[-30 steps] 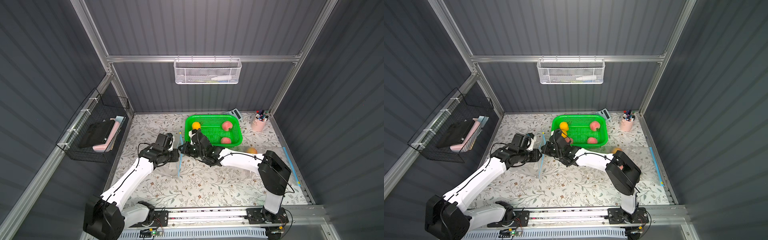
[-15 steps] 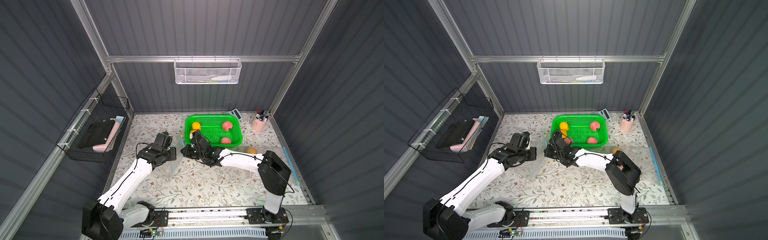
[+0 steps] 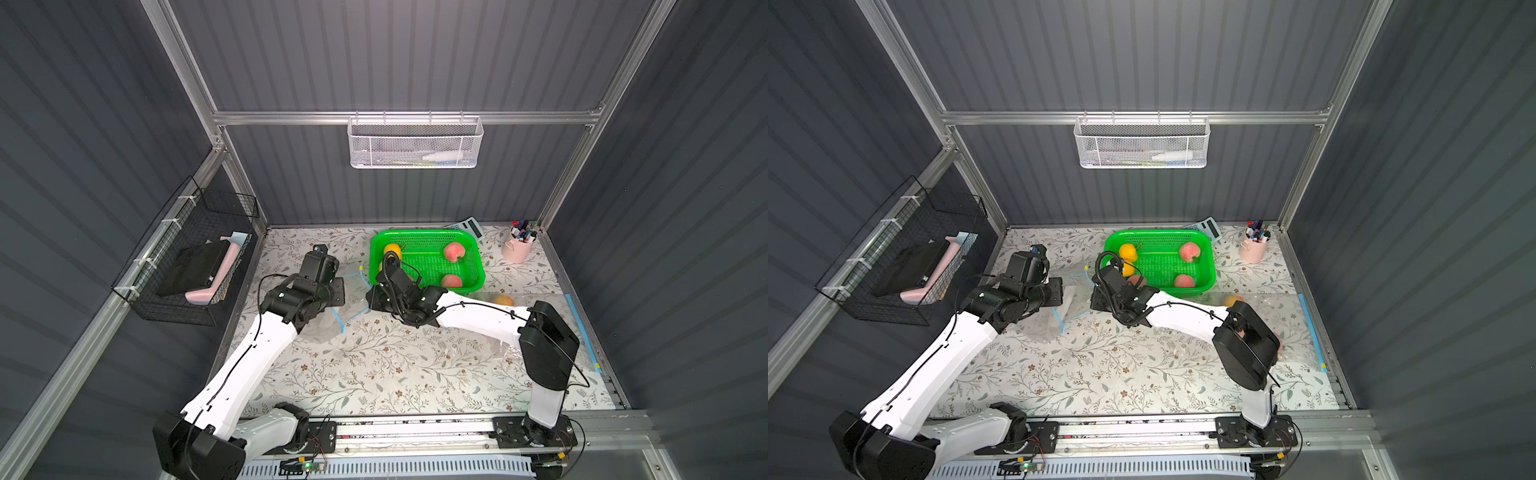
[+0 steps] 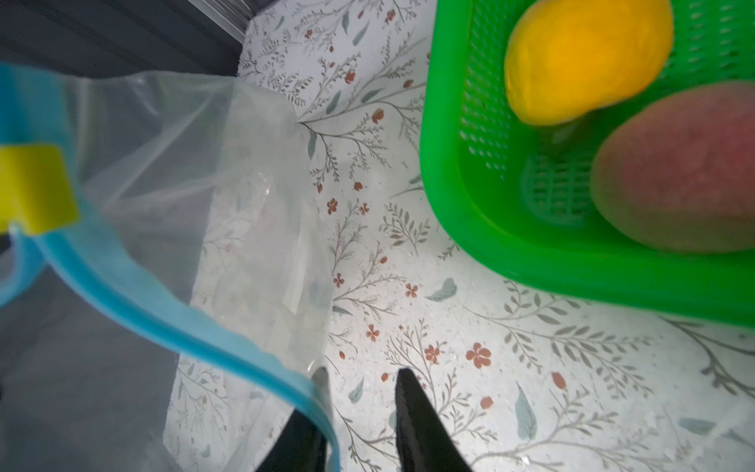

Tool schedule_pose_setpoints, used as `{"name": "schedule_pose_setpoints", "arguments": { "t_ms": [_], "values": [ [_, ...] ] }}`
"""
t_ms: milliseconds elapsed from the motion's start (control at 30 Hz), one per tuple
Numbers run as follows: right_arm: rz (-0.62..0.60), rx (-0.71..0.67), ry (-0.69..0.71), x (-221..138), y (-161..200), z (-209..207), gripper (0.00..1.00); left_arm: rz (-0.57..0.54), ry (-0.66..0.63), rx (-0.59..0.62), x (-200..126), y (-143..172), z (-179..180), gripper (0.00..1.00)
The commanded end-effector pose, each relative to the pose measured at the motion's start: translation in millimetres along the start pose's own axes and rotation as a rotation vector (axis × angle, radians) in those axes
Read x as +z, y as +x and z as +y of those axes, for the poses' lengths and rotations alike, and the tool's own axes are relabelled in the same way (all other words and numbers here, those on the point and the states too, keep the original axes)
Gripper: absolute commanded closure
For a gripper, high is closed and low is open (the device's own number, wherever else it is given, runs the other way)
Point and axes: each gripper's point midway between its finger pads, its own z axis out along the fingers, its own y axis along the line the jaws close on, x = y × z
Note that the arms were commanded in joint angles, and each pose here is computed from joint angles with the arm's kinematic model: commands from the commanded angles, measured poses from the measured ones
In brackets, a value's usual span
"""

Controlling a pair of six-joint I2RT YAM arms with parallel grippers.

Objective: Place the peach in a zip-top bag and seal the zipper
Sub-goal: Open the zipper of the food storage bag, then pick up the peach from the basket.

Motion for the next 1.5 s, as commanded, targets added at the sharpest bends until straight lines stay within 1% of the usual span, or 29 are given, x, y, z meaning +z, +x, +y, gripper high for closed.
{"name": "schedule_pose_setpoints", "arguments": {
  "t_ms": [0, 167, 233, 333, 400, 467, 500, 633, 700, 800, 900, 933, 1067, 1167, 1300, 1467],
  "values": [
    [0.011, -0.027, 0.080, 11.2, 5.6, -15.0, 0.69, -0.028, -0.063, 0.061, -20.4, -11.1, 13.0, 1.00],
    [0.004, -0.047, 0.120, 17.9, -1.4, -15.9, 0.68, -0.047, -0.091, 0.074, -24.9, -16.9, 17.6, 1.00],
    [-0.002, -0.048, 0.126, 19.7, -6.2, -14.3, 0.68, -0.048, -0.052, 0.069, -19.6, -16.7, 10.0, 1.00],
    [-0.006, -0.106, 0.049, 17.8, -15.1, 6.1, 0.64, -0.027, 0.015, 0.043, -5.6, -13.5, -4.9, 1.00],
    [-0.019, -0.164, -0.005, 12.0, -22.6, 22.1, 0.57, -0.008, 0.050, 0.024, 4.9, -11.3, -13.6, 1.00],
    [-0.049, -0.228, -0.048, 2.3, -34.4, 35.8, 0.48, 0.009, 0.072, 0.009, 16.8, -9.9, -20.6, 1.00],
    [-0.064, -0.256, -0.064, -2.7, -39.8, 40.3, 0.44, 0.015, 0.080, 0.004, 22.1, -9.7, -23.4, 1.00],
    [-0.152, -0.349, -0.083, -30.9, -67.2, 46.6, 0.28, 0.053, 0.093, 0.005, 43.6, -4.9, -30.8, 1.00],
    [-0.200, -0.373, -0.064, -42.5, -79.4, 40.8, 0.23, 0.057, 0.098, 0.007, 50.1, -4.5, -33.0, 1.00],
    [-0.250, -0.386, -0.006, -53.6, -96.2, 19.0, 0.15, 0.065, 0.105, 0.013, 58.9, -2.2, -34.6, 1.00],
    [-0.245, -0.338, 0.070, -52.7, -111.2, -16.4, 0.08, 0.071, 0.115, 0.012, 64.0, -0.4, -35.1, 1.00],
    [-0.231, -0.317, 0.088, -48.9, -115.4, -28.7, 0.02, 0.073, 0.117, 0.011, 65.4, 0.1, -34.5, 1.00],
    [-0.161, -0.244, 0.133, -24.7, -127.0, -67.4, 0.01, 0.080, 0.158, 0.003, 68.1, 2.4, -38.1, 1.00],
    [-0.130, -0.229, 0.150, -2.5, -133.9, -83.3, 0.01, 0.079, 0.182, 0.007, 69.2, 3.2, -41.5, 1.00],
    [-0.076, -0.224, 0.148, 30.0, -134.6, -91.9, 0.02, 0.070, 0.196, 0.023, 69.5, 4.2, -43.0, 1.00],
    [-0.005, -0.210, 0.132, 67.9, -126.4, -102.1, 0.09, 0.075, 0.214, 0.036, 71.2, 6.7, -46.0, 1.00]
  ]
}}
